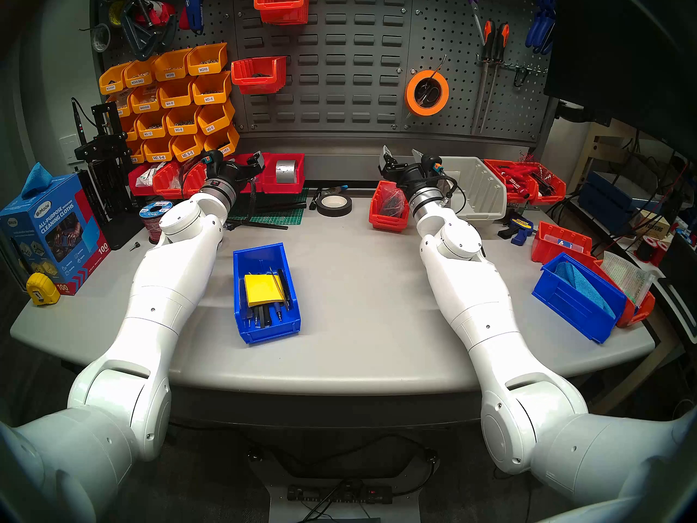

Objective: Hang all the unorganized tool boxes onto the wall

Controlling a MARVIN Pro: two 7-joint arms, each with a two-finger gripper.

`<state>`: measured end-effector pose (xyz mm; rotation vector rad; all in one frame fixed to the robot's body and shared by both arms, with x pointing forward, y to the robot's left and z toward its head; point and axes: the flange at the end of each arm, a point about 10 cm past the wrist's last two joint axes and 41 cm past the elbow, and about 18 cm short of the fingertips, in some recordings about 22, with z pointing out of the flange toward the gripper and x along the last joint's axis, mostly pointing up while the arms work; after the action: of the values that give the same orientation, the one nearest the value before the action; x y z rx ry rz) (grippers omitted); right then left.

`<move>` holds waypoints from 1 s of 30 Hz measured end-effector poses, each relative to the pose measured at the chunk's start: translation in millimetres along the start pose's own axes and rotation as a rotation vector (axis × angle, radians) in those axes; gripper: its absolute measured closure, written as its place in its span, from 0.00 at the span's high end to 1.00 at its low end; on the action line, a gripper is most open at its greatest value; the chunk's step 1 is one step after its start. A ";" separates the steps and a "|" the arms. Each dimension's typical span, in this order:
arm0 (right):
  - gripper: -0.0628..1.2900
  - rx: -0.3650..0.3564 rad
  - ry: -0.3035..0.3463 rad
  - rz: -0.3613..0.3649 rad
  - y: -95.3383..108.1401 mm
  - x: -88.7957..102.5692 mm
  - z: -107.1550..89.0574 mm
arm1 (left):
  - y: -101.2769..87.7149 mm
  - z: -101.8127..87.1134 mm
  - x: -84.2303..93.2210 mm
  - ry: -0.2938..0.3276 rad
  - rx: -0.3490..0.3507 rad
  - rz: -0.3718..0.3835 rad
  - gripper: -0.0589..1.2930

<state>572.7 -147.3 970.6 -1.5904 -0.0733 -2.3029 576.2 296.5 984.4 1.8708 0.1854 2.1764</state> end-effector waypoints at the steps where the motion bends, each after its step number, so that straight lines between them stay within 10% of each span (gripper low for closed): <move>1: 0.95 0.003 0.002 -0.003 -2.4 0.9 1.5 | 0.0 0.0 -0.1 0.000 0.000 0.000 0.96; 15: 0.95 0.024 0.007 -0.029 -44.3 23.9 -2.4 | -0.2 -0.2 -0.4 -0.001 0.000 0.000 0.96; 22: 0.95 -0.057 -0.041 0.133 -40.6 28.1 -15.0 | -0.3 -0.2 -0.6 -0.001 0.000 0.000 0.96; 30: 0.95 0.010 -0.050 0.128 -59.9 48.8 -19.1 | -0.3 -0.3 -0.7 -0.001 0.000 0.000 0.96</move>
<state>521.8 -107.4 1017.1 -1.5992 0.0056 -2.1635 576.0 296.6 983.6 1.8724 0.1855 2.1751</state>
